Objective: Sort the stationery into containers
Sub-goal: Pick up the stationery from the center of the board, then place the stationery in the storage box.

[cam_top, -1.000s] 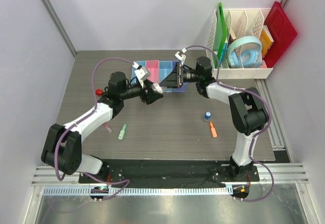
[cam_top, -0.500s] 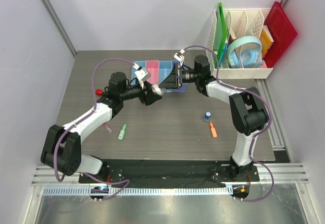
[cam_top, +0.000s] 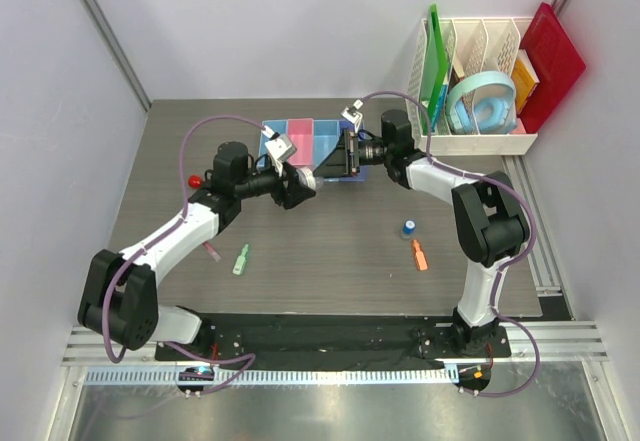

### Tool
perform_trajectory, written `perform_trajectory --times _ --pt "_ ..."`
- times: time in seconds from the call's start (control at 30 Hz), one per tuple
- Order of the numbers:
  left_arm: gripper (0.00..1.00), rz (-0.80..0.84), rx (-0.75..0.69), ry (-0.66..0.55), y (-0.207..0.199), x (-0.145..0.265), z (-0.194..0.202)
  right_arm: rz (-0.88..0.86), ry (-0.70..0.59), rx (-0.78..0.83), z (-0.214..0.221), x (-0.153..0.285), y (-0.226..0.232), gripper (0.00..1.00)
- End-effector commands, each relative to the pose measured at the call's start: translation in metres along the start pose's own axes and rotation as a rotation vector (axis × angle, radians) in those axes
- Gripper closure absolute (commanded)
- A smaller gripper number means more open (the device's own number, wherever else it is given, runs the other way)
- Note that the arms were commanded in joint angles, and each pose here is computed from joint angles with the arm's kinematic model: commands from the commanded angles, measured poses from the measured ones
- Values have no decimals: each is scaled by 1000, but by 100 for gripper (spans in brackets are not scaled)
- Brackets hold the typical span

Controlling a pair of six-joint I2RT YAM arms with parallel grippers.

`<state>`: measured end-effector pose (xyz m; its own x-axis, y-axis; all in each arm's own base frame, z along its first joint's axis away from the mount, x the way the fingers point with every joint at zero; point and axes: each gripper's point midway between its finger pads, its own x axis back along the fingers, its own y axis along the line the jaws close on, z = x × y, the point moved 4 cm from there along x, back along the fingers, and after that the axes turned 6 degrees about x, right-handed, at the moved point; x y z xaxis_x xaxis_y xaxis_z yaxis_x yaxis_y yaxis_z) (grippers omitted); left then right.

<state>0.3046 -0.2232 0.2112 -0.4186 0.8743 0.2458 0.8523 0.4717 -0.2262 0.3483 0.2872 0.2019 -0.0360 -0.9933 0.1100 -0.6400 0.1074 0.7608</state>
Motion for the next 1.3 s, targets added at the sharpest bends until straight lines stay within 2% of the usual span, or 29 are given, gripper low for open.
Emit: perform_trajectory --times 0.0,0.2,0.37,0.57,0.7,0.83,1.0,1.27 --pt "100 51 -174 -178 -18 11 -69 59 -21 35 -7 -3 -12 7" --pt "100 51 -166 -170 -15 8 -68 72 -15 59 -9 0 -7 7" --pt "100 26 -167 -148 -9 6 -63 94 -35 107 -32 11 2 7" --pt "100 -47 -186 -95 5 3 -57 186 -153 167 -77 61 9 6" --pt "100 -118 -182 -38 17 4 -51 332 -209 223 -97 99 0 6" --pt "100 -202 -179 6 32 5 -50 499 -193 232 -93 130 -10 7" --pt "100 -320 -172 91 56 3 -48 667 -140 341 -79 151 -10 7" --pt "100 -494 -198 246 97 -1 -42 910 -90 474 -48 191 16 6"
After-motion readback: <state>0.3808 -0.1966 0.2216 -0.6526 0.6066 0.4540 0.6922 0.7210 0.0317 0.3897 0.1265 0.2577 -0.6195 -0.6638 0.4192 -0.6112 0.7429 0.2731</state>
